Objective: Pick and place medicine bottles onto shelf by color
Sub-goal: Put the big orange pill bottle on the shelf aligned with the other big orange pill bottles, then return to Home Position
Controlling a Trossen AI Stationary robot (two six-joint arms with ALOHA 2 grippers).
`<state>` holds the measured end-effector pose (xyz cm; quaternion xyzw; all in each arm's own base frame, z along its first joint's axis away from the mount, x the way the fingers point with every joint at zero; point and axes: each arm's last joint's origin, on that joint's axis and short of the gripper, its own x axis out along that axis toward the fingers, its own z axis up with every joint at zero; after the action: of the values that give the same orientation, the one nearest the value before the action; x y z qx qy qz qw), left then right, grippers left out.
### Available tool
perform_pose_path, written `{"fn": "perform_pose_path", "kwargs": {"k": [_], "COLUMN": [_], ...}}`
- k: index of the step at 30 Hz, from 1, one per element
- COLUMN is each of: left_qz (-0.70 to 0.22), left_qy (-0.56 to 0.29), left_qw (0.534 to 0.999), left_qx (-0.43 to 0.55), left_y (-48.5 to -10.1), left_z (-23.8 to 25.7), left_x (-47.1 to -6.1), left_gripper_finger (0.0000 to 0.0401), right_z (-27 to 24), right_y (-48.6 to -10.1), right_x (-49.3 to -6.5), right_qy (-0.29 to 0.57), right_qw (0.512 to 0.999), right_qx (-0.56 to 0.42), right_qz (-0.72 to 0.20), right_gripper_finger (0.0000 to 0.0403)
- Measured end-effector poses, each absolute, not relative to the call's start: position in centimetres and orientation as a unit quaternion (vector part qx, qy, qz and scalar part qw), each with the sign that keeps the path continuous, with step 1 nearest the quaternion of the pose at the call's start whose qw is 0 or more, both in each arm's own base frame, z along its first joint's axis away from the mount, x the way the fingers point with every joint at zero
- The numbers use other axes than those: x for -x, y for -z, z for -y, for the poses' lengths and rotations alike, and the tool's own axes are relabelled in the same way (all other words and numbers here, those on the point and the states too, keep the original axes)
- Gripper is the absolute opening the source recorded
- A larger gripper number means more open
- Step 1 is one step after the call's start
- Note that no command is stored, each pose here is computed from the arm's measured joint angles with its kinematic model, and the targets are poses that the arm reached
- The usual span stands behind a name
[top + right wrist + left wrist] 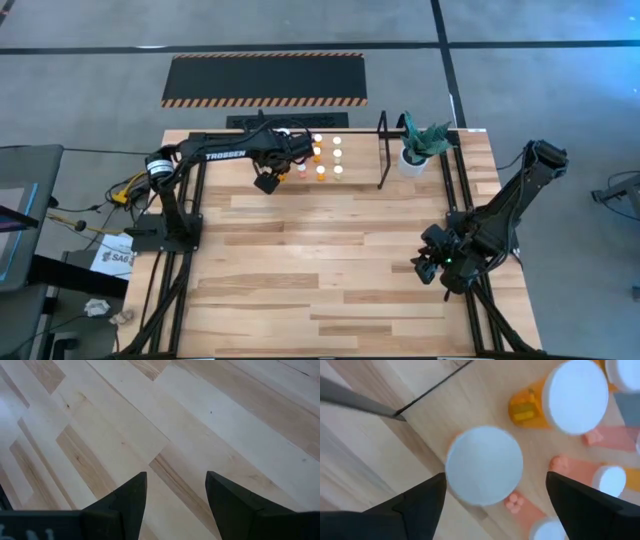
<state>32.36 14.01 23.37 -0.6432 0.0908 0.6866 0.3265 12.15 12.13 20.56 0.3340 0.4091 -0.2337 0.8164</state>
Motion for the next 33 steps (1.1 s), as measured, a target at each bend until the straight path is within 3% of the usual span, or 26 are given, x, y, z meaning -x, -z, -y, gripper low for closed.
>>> {"fn": "perform_pose_path", "kwargs": {"k": [5,14,20,26,33], "left_qz": [-0.101,-0.109,-0.157,-0.252,-0.296], "left_qy": [-0.673,-0.653,-0.624,-0.523,-0.476], "left_qw": [0.35,0.432,0.542,0.683,0.736], "left_qx": [0.644,0.613,0.541,0.444,0.379], "left_y": [-24.0,-28.3,-33.6,-39.9,-43.9], "left_z": [-13.2,-11.3,-8.9,-5.5,-1.7], "left_x": [-32.8,-34.2,-34.2,-31.2,-23.1], "left_gripper_finger": [0.033,0.0315,0.0295,0.0275,0.0272], "right_z": [-12.1,-12.1,-12.2,-12.2,-12.2], "right_y": [-20.6,-20.6,-20.6,-20.6,-20.6], "right_x": [-12.2,-12.2,-12.2,-12.2,-12.2], "right_qy": [0.234,0.233,0.233,0.23,0.23], "right_qw": [0.816,0.816,0.816,0.816,0.816], "right_qx": [-0.334,-0.335,-0.336,-0.339,-0.34], "right_qz": [-0.409,-0.409,-0.408,-0.407,-0.406], "right_gripper_finger": [0.0225,0.0225,0.0225,0.0225,0.0225]}}
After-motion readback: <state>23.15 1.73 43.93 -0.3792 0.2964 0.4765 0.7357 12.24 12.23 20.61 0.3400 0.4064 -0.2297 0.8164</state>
